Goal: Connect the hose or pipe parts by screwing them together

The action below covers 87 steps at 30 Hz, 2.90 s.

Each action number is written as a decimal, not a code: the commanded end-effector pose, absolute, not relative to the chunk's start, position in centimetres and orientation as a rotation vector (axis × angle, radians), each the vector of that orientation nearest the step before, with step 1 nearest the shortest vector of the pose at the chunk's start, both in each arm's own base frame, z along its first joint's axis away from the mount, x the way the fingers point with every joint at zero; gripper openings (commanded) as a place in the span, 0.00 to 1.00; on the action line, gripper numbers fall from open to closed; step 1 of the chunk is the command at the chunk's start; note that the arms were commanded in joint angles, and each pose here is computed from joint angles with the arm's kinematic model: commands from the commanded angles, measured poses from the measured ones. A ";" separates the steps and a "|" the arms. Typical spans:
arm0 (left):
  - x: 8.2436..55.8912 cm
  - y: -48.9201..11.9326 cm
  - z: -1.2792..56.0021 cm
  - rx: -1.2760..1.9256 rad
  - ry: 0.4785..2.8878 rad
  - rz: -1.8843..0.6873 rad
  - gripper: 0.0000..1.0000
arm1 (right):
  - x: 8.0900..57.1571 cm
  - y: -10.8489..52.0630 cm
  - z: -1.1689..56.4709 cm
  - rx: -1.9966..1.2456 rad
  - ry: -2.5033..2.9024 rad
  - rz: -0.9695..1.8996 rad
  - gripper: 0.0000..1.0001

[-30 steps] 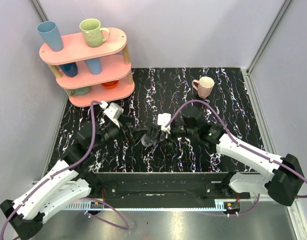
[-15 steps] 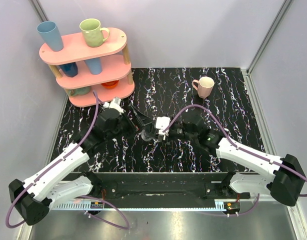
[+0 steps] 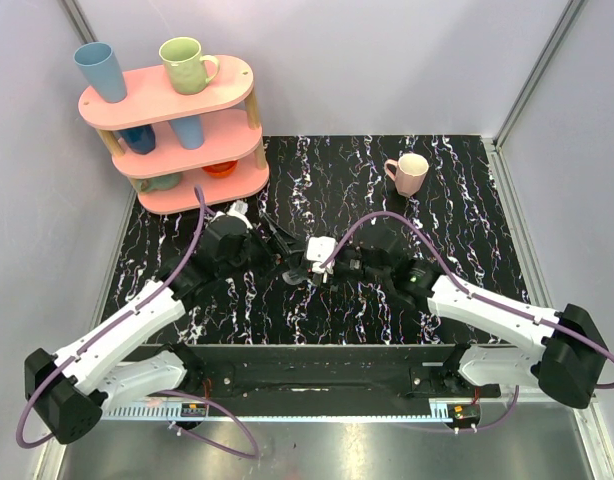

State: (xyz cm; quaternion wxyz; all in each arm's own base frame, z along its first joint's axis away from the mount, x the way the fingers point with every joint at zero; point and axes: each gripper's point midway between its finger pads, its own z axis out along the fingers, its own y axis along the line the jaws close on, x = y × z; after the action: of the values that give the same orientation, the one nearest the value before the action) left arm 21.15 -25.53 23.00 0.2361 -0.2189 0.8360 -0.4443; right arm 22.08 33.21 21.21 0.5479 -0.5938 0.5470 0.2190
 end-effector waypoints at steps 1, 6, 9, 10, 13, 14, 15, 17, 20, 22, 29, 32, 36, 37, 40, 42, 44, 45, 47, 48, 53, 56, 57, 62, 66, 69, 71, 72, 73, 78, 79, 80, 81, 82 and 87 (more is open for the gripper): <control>20.7 -26.5 22.8 -0.524 2.317 -1.260 0.75 | 22.3 34.3 23.8 -1.370 1.221 0.526 0.00; 20.8 -26.8 23.0 -0.395 2.298 -1.244 0.52 | 21.6 34.5 24.0 -1.383 1.225 0.573 0.00; 21.2 -27.3 24.5 -0.152 2.185 -1.251 0.35 | 20.6 34.9 24.4 -1.402 1.209 0.642 0.00; 21.0 -27.1 24.6 0.032 2.115 -1.206 0.25 | 20.5 35.0 25.0 -1.405 1.200 0.659 0.00; 19.4 -28.0 25.7 0.483 1.817 -1.223 0.23 | 19.3 35.4 25.2 -1.448 1.215 0.765 0.00; 18.9 -28.0 27.7 0.578 1.654 -1.222 0.20 | 19.0 35.4 24.9 -1.462 1.228 0.795 0.00; 17.9 -28.1 27.6 0.683 1.585 -1.221 0.18 | 17.8 35.4 24.7 -1.505 1.219 0.868 0.00; 17.4 -27.8 26.5 0.888 1.447 -1.100 0.14 | 17.1 35.2 25.2 -1.524 1.206 0.946 0.00; 16.3 -27.8 24.8 1.181 1.303 -0.979 0.14 | 15.2 34.8 25.3 -1.575 1.164 1.086 0.00; 16.3 -28.1 24.7 1.346 1.193 -0.895 0.27 | 13.9 34.6 25.3 -1.617 1.141 1.165 0.00; 18.0 -27.0 27.3 1.328 1.161 -0.729 0.99 | 15.7 34.0 23.7 -1.581 1.249 1.043 0.00; 18.8 -25.7 29.1 1.167 1.164 -0.671 0.99 | 16.7 33.8 23.7 -1.553 1.266 0.972 0.00; 19.8 -23.3 30.6 0.823 1.306 -0.720 0.99 | 18.9 33.5 23.6 -1.488 1.311 0.848 0.00; 20.0 -22.9 31.0 0.767 1.331 -0.729 0.99 | 19.2 33.5 23.5 -1.488 1.311 0.826 0.00; 20.9 -21.5 31.3 0.528 1.480 -0.774 0.99 | 20.7 33.4 23.5 -1.443 1.309 0.746 0.00; 21.4 -21.2 30.7 0.417 1.599 -0.798 0.99 | 22.1 33.4 23.7 -1.386 1.306 0.678 0.00; 21.8 -20.7 29.3 0.263 1.729 -0.827 0.99 | 23.1 33.2 24.5 -1.331 1.290 0.630 0.00; 22.3 -20.6 29.1 0.074 1.790 -0.887 0.98 | 23.4 33.1 24.6 -1.312 1.275 0.611 0.00; 22.2 -20.3 27.9 -0.126 1.889 -0.945 0.96 | 23.9 32.9 25.6 -1.276 1.224 0.565 0.00; 22.1 -20.4 28.5 -0.270 1.905 -1.022 0.95 | 23.8 32.7 24.8 -1.283 1.223 0.551 0.00; 21.2 -21.8 29.0 -0.506 1.948 -1.240 0.95 | 24.0 32.4 25.0 -1.269 1.149 0.477 0.00; 21.3 -23.0 28.9 -0.557 1.984 -1.302 0.97 | 23.8 32.6 24.7 -1.285 1.133 0.460 0.00; 20.9 -23.7 29.0 -0.524 2.005 -1.336 0.99 | 23.7 32.6 24.5 -1.291 1.132 0.455 0.00; 21.3 -25.1 27.0 -0.567 2.078 -1.367 0.99 | 23.7 32.8 24.3 -1.293 1.122 0.415 0.00; 20.9 -25.7 25.2 -0.620 2.151 -1.377 0.97 | 23.6 32.8 24.1 -1.307 1.117 0.400 0.00; 21.0 -25.7 24.7 -0.631 2.172 -1.362 0.97 | 23.4 33.0 23.5 -1.336 1.122 0.382 0.00; 21.1 -25.8 24.4 -0.628 2.179 -1.358 0.96 | 23.4 33.0 23.2 -1.344 1.124 0.366 0.00; 21.0 -25.9 24.2 -0.628 2.189 -1.359 0.94 | 23.4 33.0 23.1 -1.351 1.123 0.361 0.00; 20.9 -25.9 23.9 -0.631 2.204 -1.352 0.94 | 23.3 33.1 23.0 -1.354 1.124 0.360 0.00; 20.9 -26.2 22.8 -0.621 2.243 -1.327 0.85 | 23.1 33.4 22.9 -1.367 1.113 0.359 0.00; 21.0 -26.2 23.0 -0.595 2.228 -1.329 0.77 | 23.0 33.4 22.9 -1.368 1.114 0.363 0.00; 21.1 -26.3 23.2 -0.566 2.214 -1.331 0.72 | 22.9 33.5 23.0 -1.368 1.110 0.372 0.00; 21.1 -26.2 23.0 -0.509 2.204 -1.312 0.66 | 22.7 33.6 23.0 -1.368 1.112 0.385 0.00; 21.3 -26.4 23.9 -0.450 2.150 -1.335 0.57 | 22.6 33.7 23.1 -1.370 1.110 0.396 0.00; 20.5 -26.5 24.8 -0.012 1.949 -1.305 0.19 | 21.0 34.4 24.0 -1.383 1.137 0.526 0.00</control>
State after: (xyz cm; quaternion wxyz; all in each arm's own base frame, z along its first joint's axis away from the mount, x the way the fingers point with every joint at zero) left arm 20.94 -25.76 21.68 0.2834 -0.1567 0.8180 -0.4754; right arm 22.30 32.92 20.43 0.5808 -0.6079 0.5122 0.1753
